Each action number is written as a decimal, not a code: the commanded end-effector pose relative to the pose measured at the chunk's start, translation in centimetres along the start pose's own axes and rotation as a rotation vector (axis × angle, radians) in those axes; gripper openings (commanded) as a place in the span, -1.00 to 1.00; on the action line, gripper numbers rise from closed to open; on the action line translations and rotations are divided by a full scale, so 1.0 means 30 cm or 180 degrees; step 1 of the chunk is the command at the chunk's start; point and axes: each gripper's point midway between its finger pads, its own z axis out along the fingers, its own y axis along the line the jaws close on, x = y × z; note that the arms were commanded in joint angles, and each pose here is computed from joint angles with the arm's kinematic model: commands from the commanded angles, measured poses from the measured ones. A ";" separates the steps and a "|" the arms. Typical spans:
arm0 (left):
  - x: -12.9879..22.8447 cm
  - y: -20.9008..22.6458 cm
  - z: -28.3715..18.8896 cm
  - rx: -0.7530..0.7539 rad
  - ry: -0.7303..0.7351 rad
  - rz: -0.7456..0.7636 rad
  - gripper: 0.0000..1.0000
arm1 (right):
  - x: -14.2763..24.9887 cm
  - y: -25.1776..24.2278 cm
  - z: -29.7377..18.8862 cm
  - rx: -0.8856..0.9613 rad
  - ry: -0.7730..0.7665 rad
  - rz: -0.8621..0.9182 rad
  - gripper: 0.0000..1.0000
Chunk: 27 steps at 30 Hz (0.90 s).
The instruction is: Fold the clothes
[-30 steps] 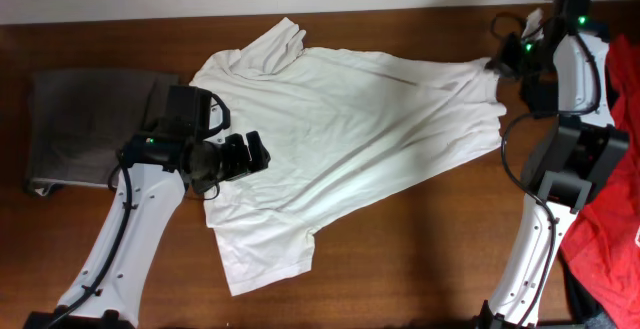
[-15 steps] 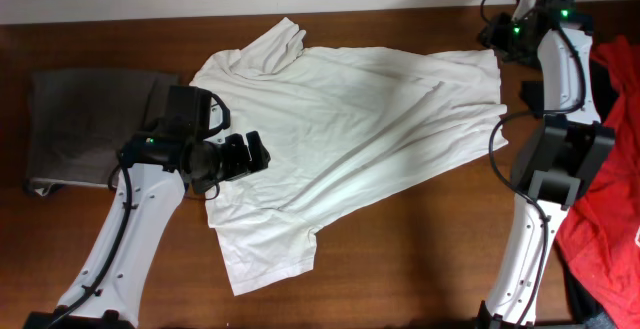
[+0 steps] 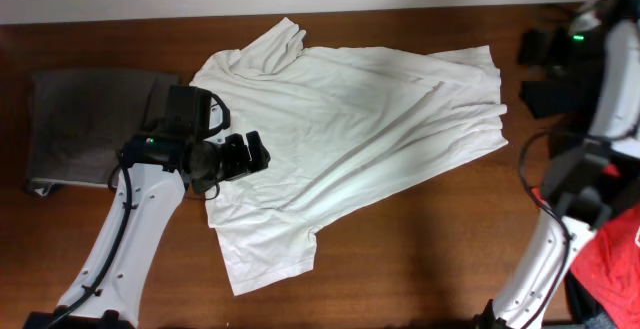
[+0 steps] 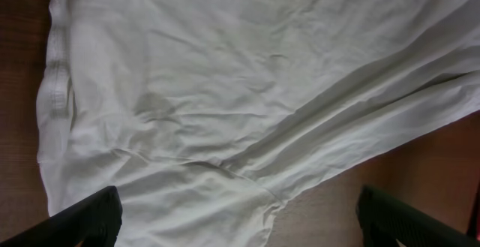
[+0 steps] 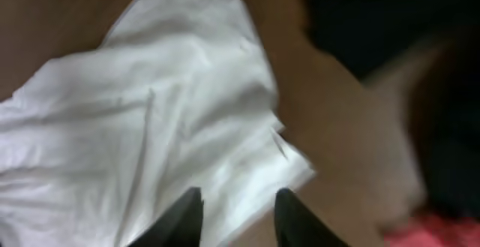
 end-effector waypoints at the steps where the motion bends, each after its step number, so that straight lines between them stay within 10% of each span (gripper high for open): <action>1: -0.005 0.004 0.001 -0.0025 -0.0016 0.0017 0.98 | 0.038 -0.065 -0.092 0.0104 0.0012 0.0152 -0.31; 16: -0.005 0.004 0.001 -0.0025 -0.0016 0.0017 0.99 | 0.432 -0.205 -0.401 0.0694 -0.0081 0.0443 -0.18; 27: -0.005 0.004 0.001 -0.0025 -0.0016 0.0017 0.99 | 0.523 -0.205 -0.102 0.0262 0.0398 0.0534 -0.20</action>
